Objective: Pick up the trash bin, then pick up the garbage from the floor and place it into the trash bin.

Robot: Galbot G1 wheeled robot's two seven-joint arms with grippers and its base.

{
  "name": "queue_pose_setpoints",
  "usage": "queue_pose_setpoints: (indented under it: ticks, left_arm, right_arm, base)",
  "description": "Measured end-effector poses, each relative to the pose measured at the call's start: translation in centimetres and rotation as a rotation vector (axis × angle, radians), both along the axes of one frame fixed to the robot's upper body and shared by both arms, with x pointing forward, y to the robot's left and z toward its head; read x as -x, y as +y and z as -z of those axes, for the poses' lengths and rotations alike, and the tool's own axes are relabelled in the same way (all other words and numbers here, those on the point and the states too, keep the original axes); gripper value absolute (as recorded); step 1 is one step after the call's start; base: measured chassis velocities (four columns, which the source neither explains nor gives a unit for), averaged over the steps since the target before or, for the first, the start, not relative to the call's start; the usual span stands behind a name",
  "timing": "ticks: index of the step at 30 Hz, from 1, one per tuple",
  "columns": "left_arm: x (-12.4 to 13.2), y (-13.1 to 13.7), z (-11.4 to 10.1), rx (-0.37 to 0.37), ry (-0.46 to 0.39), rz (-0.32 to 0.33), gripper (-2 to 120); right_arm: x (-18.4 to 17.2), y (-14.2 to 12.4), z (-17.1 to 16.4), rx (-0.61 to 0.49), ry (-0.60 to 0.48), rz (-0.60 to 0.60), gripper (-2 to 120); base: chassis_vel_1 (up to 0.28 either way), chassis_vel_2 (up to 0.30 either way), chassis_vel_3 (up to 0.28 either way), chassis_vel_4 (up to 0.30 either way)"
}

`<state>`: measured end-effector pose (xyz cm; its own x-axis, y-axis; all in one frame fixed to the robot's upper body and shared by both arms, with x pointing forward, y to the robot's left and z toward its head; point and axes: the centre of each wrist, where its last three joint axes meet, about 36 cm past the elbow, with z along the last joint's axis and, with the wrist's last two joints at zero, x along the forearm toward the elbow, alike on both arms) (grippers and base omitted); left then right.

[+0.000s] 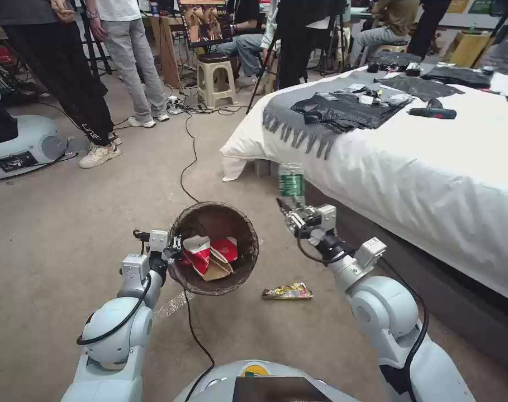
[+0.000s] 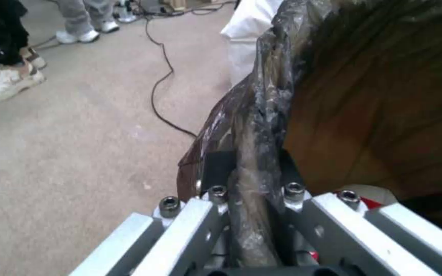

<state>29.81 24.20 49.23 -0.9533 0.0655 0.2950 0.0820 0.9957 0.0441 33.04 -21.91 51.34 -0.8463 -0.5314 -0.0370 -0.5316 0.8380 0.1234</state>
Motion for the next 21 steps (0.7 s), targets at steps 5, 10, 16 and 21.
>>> queue_pose_setpoints:
  ticks: [5, 10, 16, 21]
  left_arm:
    - [0.0, 0.1, 0.1, -0.003, 0.006, -0.006, 3]
    - [0.0, 0.2, 0.0, -0.007, 0.01, -0.012, 3]
    - [-0.1, 0.1, 0.0, -0.007, 0.012, -0.016, 3]
    - [-0.2, 0.1, 0.0, -0.007, 0.023, -0.021, 3]
  right_arm:
    - [-0.3, 1.8, -1.3, 0.003, -0.014, -0.147, 32]
    - [-1.1, 4.5, -0.9, -0.003, 0.0, -0.256, 32]
    - [-2.0, 7.3, -0.4, 0.021, 0.02, -0.342, 32]
    - [-2.4, 8.4, 0.8, 0.06, 0.069, -0.354, 32]
  base:
    - [0.0, 0.0, 0.0, 0.0]
    - [0.0, 0.0, 0.0, 0.0]
    - [0.0, 0.0, 0.0, 0.0]
    - [0.0, 0.0, 0.0, 0.0]
